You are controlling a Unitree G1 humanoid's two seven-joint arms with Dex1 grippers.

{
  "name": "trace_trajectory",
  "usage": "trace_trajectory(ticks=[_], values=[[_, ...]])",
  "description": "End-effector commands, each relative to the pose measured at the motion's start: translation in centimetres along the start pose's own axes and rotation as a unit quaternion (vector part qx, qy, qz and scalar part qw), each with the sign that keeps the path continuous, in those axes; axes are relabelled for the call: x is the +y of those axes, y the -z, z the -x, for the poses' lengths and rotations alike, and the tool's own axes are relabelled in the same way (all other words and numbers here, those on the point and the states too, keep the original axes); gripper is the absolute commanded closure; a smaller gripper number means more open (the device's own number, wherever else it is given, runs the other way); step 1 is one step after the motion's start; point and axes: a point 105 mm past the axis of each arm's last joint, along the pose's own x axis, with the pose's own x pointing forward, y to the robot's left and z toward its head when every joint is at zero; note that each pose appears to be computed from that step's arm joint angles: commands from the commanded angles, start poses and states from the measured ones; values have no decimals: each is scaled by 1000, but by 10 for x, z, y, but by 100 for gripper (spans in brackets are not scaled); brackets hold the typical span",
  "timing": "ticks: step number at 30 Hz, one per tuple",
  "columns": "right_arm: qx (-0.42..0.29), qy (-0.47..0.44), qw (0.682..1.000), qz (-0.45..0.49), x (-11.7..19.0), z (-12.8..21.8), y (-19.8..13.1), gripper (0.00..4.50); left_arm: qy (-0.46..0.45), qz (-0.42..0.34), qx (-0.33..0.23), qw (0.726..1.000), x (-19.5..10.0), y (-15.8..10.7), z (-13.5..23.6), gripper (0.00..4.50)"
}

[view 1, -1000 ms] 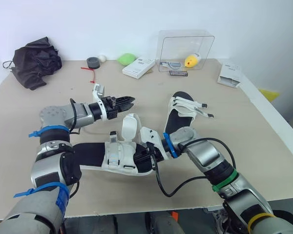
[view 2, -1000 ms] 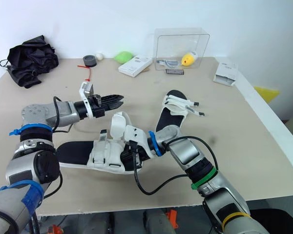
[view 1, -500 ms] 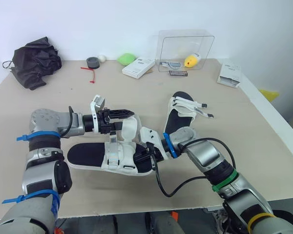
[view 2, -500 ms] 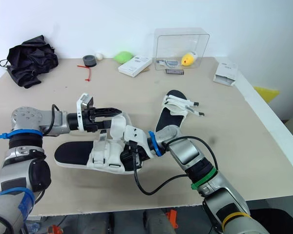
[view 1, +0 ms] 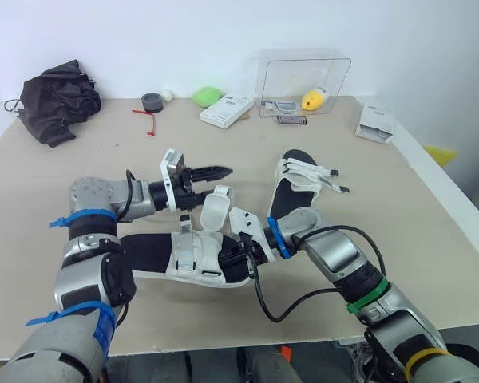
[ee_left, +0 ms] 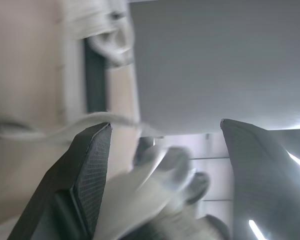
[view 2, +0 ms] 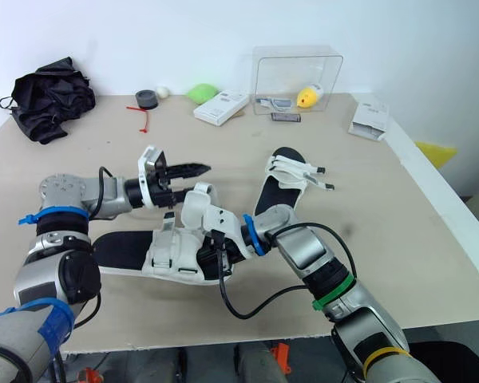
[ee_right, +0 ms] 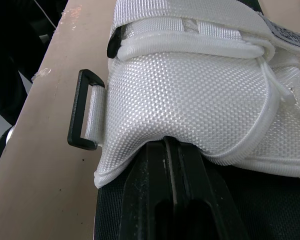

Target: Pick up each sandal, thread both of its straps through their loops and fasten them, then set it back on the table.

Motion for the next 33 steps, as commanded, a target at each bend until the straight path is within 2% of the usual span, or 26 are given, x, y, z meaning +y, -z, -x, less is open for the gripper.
trace_trajectory(ticks=[1,16,19,21,22,23,24,25,29,33], values=[[55,19,997,-51,-3,-3,34,450,16,-3,-1,1000,-9,-2,1,93],[49,22,997,-54,-4,-3,33,450,-8,-16,-14,1000,-1,-4,-13,93],[49,22,997,-54,-4,-3,33,450,-26,-29,-24,999,4,-7,-13,175],[49,22,997,-55,-4,-3,33,450,-35,-32,-25,999,6,-8,-12,257],[48,22,997,-55,-4,-3,33,450,-35,-33,-26,998,6,-9,-12,329],[49,22,997,-55,-3,-3,33,450,-36,-34,-29,998,7,-10,-12,368],[49,22,997,-55,-3,-3,33,450,-37,-36,-32,998,7,-11,-11,426],[49,21,997,-55,-3,-3,33,450,-39,-38,-36,998,7,-13,-11,446],[50,20,997,-55,-3,-3,33,450,-40,-70,-41,996,1,-17,-10,446],[50,19,997,-55,-2,-3,33,450,-40,-186,-28,981,-12,-7,-8,446]])
